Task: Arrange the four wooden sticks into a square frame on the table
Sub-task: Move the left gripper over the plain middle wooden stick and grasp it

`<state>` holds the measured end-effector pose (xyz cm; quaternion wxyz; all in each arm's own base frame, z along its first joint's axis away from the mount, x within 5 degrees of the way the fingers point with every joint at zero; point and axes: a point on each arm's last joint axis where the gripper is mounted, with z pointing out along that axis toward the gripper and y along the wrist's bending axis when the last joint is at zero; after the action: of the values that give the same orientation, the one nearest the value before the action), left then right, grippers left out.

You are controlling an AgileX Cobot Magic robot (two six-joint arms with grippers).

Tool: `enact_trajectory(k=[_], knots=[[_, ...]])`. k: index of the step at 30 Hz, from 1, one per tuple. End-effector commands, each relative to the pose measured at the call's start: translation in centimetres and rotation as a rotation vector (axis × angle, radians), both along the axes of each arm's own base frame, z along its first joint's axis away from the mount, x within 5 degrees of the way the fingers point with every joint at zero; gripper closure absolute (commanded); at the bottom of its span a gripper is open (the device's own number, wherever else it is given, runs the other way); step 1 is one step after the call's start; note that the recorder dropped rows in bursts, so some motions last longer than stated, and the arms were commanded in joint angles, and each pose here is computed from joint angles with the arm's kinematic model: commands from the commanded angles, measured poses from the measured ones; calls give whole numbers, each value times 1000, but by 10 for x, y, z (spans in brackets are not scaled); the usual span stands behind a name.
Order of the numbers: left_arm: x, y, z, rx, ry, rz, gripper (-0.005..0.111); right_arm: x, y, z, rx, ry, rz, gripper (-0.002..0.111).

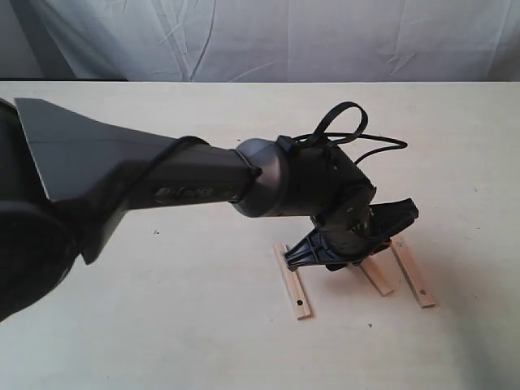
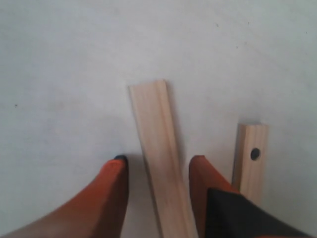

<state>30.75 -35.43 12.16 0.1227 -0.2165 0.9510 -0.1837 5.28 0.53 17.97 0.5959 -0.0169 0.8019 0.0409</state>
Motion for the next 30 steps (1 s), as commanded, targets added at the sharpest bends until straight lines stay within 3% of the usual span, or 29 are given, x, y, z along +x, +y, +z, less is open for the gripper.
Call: enact_trajectory(k=[1, 6, 12, 20, 26, 30], knots=[[0, 0, -4, 34, -14, -16, 67, 0, 0, 1, -5, -14, -4, 108], [-2, 3, -17, 80, 26, -17, 67, 0, 0, 1, -5, -14, -4, 108], [9, 2, 10, 197, -8, -36, 76, 0, 0, 1, -5, -14, -4, 108], [7, -4, 13, 134, 29, -9, 75, 0, 0, 1, -4, -17, -4, 108], [5, -8, 14, 84, 57, -9, 63, 0, 0, 1, -4, -17, -2, 108], [7, -9, 13, 76, 42, 2, 63, 0, 0, 1, -4, -17, -2, 108]])
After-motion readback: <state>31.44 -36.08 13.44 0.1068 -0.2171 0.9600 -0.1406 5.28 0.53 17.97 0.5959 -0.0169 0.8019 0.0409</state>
